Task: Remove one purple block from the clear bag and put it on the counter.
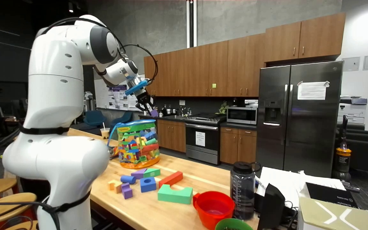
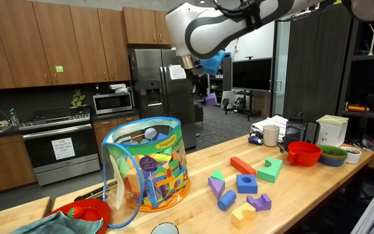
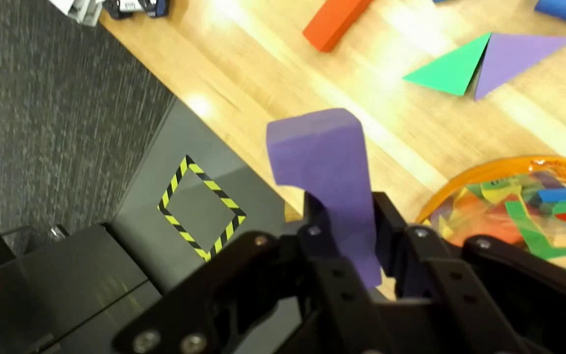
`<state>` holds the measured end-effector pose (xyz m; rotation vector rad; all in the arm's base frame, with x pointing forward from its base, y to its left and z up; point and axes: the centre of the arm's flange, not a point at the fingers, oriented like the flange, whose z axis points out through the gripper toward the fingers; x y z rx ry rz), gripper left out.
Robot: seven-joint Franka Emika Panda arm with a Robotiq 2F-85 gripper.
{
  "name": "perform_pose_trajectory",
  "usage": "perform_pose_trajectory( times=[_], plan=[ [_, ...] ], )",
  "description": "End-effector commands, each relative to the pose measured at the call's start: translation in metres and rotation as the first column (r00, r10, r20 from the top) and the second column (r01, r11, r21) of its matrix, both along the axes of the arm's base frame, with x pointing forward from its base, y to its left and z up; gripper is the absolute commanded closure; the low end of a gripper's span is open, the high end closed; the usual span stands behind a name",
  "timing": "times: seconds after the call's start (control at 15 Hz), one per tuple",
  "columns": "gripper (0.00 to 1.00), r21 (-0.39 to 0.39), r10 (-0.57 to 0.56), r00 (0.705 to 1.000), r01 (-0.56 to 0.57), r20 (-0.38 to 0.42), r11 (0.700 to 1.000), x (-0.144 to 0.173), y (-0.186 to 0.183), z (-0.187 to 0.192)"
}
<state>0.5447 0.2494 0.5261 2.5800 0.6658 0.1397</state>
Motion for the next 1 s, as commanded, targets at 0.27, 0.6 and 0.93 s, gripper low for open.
perform_pose_trajectory(
  times=[0.27, 0.6, 0.93],
  plan=[
    [0.93, 0.000, -0.193, 0.981, 0.193, -0.005, 0.981, -0.085, -0.037, -0.046],
    [0.93, 0.071, -0.236, 0.971, 0.238, -0.036, 0.969, -0.120, -0.021, -0.100],
    [0.93, 0.138, -0.239, 0.970, 0.243, -0.050, 0.960, -0.145, 0.000, -0.146]
  ],
)
